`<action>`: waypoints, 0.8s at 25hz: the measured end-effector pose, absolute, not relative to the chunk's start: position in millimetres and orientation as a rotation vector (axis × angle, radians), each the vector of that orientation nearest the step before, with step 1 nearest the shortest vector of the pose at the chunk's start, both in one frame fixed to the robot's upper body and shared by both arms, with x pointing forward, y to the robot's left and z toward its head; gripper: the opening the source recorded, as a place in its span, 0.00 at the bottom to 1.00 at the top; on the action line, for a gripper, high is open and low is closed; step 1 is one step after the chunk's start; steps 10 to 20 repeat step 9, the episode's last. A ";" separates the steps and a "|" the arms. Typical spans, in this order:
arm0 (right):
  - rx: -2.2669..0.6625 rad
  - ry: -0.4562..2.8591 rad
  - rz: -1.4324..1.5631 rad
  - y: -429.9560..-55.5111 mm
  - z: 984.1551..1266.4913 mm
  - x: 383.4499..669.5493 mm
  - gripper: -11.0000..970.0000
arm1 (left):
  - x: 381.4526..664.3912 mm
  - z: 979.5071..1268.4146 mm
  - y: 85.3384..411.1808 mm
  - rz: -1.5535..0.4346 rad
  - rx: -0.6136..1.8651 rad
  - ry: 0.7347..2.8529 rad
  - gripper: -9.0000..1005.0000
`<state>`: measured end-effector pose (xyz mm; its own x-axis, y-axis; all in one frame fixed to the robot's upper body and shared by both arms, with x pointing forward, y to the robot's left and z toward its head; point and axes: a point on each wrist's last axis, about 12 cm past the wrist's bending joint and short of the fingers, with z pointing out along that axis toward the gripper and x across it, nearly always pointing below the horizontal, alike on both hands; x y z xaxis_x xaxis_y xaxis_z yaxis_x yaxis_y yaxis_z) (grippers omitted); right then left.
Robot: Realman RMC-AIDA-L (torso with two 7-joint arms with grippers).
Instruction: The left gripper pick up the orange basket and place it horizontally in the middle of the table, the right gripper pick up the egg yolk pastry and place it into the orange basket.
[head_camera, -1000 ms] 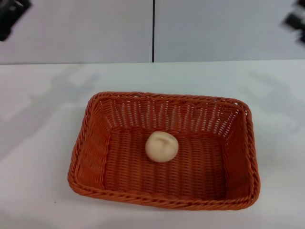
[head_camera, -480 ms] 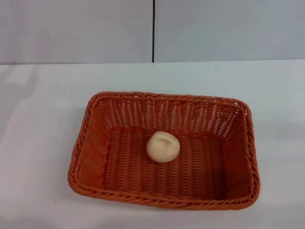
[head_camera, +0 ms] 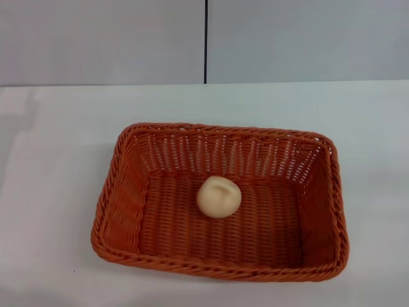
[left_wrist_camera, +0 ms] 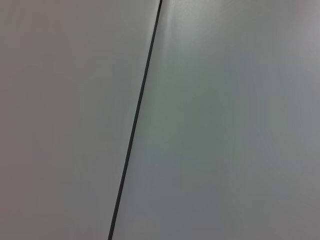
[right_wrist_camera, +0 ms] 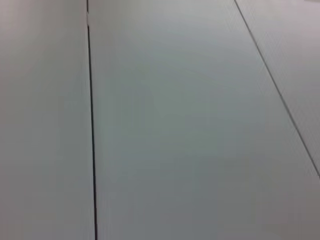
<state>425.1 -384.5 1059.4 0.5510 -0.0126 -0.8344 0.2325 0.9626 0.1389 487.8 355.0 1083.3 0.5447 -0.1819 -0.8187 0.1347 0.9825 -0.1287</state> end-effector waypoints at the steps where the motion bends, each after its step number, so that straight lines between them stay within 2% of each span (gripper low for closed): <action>1: 0.245 0.979 -0.147 -384.5 1059.4 425.1 0.66 | 487.8 1083.3 355.0 -0.188 -0.052 0.977 0.67; 20: 0.258 0.974 -0.141 -384.7 1061.4 433.0 0.66 | 487.9 1084.0 357.1 -0.179 -0.068 0.970 0.67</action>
